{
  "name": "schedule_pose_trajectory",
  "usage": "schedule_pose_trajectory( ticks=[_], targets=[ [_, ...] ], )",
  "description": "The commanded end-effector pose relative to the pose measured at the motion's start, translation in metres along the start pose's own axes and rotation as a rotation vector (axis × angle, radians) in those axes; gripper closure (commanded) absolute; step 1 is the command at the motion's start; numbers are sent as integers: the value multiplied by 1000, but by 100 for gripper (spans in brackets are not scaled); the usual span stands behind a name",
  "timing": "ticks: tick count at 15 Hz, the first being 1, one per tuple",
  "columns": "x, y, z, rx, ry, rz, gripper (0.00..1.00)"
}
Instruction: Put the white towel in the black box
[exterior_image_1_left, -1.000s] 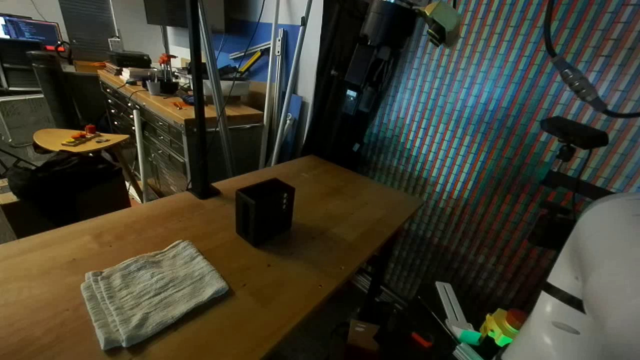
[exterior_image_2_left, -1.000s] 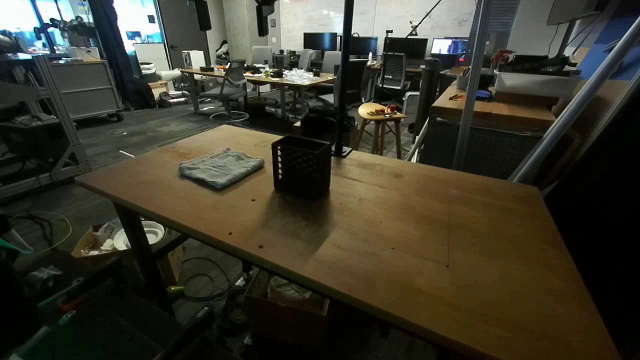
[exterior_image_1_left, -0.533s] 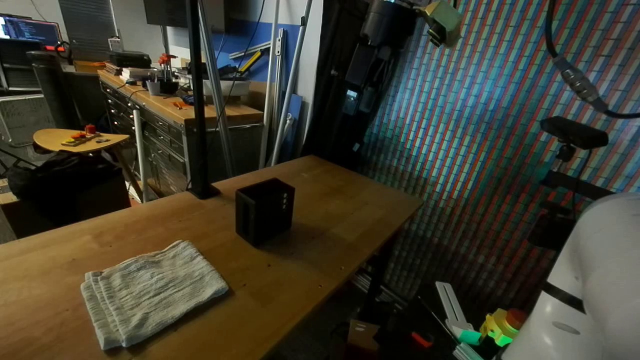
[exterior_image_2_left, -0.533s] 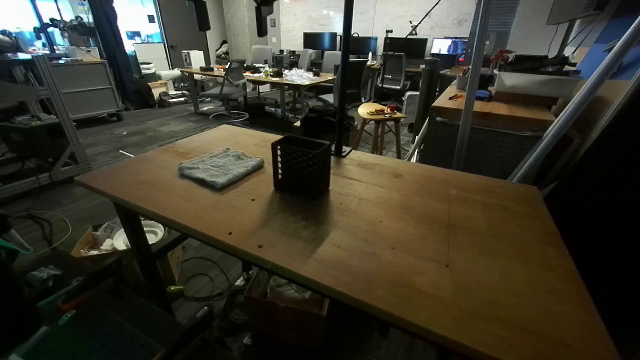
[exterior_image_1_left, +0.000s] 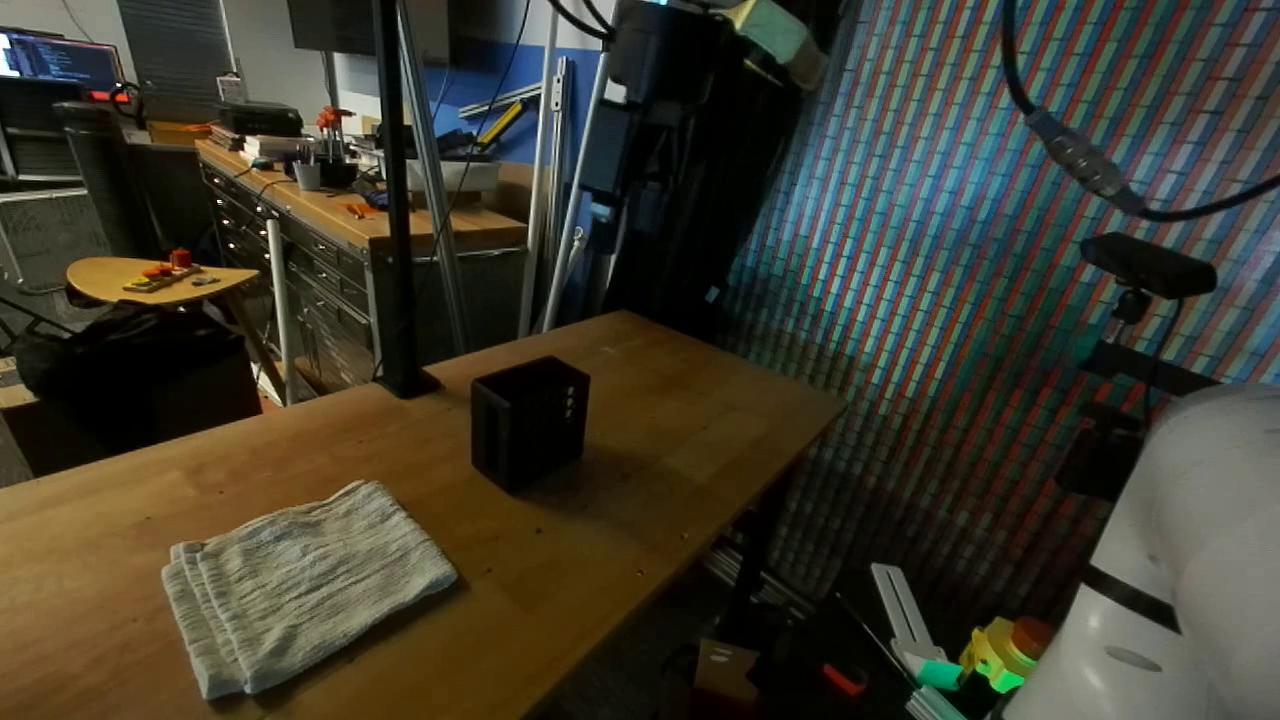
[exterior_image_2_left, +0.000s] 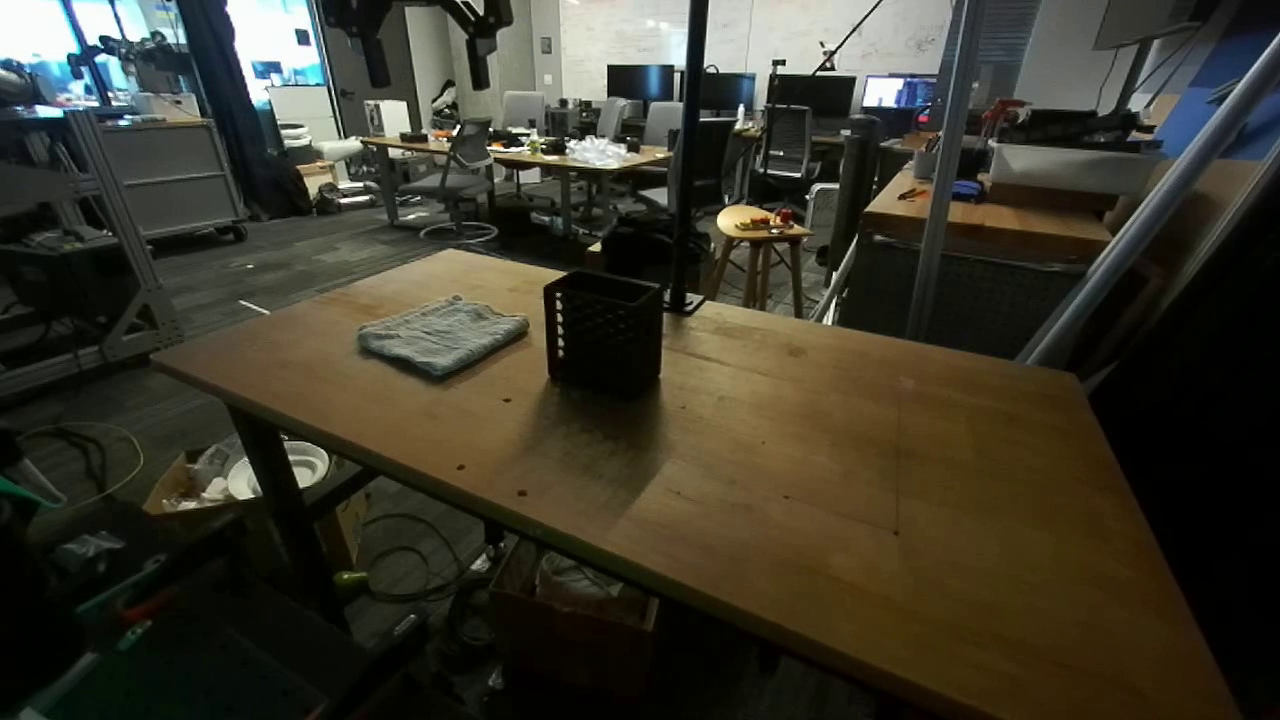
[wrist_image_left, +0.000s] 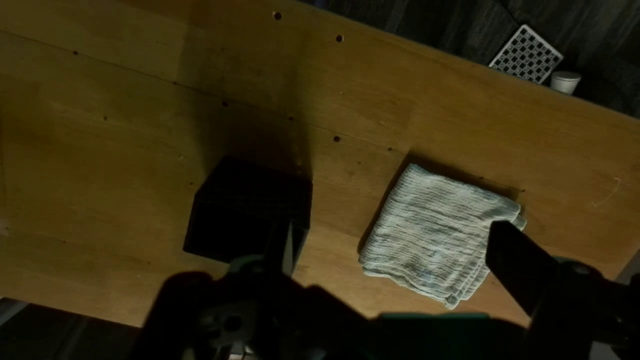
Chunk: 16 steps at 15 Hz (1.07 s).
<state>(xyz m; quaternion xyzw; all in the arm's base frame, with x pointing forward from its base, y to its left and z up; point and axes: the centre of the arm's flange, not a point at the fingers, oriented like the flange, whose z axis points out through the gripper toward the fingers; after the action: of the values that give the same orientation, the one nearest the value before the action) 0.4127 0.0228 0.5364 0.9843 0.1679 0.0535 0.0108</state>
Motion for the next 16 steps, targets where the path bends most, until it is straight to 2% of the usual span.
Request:
schedule_pose_trajectory(
  ticks=[1,3,8,12,16],
  targets=[
    [74,-35,-3,-18,-9,-10,0],
    [108,-59,2,-26,8,-22,0],
    [178,-99,21,-28,109,-99,0],
    [209,-112,50,-20,149,-173,0],
    [222,-116,89,-5,118,-258,0]
  ],
)
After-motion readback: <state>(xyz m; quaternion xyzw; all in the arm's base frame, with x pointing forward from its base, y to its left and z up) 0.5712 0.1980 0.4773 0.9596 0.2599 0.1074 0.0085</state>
